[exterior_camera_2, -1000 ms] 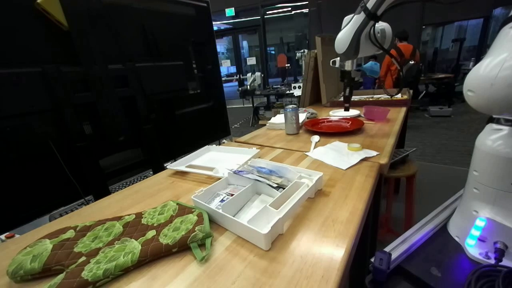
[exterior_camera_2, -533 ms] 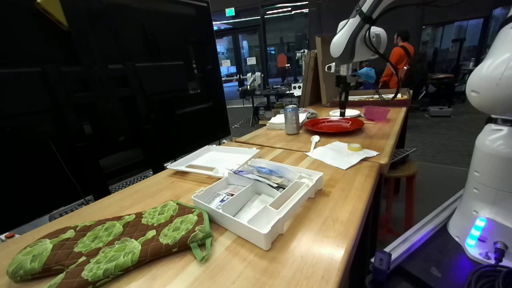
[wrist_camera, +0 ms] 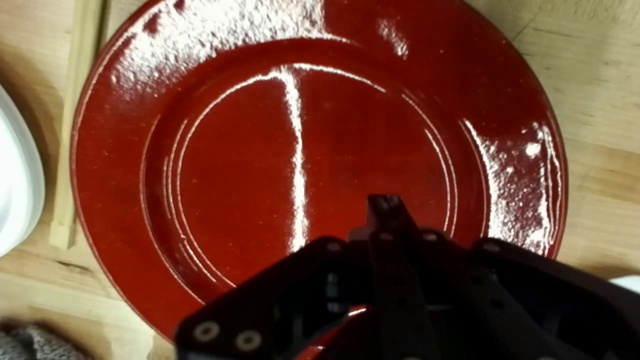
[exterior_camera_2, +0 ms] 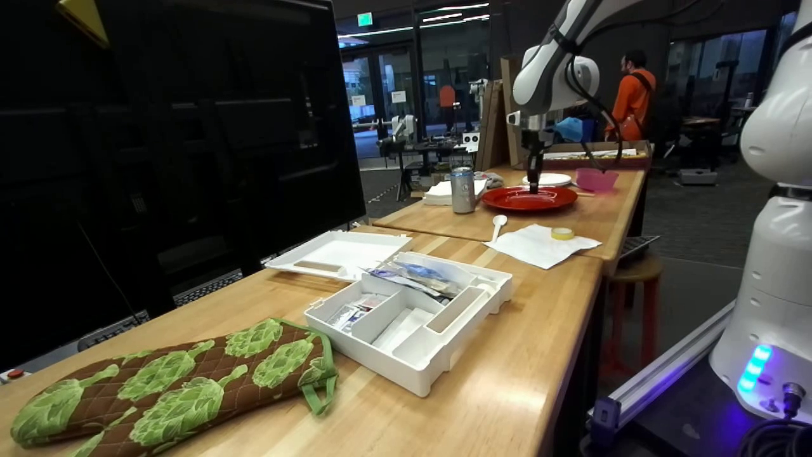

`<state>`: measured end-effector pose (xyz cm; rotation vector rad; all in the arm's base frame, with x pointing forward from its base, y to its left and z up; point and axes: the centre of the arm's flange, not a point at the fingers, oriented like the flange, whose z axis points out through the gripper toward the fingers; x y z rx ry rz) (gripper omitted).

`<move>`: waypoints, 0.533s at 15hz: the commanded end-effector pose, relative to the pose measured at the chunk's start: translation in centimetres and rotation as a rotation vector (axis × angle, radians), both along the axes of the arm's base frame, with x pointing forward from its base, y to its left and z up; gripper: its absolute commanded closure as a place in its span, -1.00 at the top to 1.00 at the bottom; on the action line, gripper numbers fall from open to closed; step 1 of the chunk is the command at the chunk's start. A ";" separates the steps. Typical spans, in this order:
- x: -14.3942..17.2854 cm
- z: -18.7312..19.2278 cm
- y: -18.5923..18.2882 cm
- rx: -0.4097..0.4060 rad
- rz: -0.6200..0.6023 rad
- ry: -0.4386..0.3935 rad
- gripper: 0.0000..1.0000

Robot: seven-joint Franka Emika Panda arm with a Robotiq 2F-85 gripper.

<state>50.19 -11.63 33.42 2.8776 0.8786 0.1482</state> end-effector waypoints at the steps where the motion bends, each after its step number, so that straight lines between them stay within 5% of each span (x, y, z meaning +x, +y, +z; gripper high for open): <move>1: 2.4 -0.6 -0.2 -0.005 -0.045 -0.013 -1.00; 8: 4.1 -1.2 -4.9 0.051 -0.175 0.061 -1.00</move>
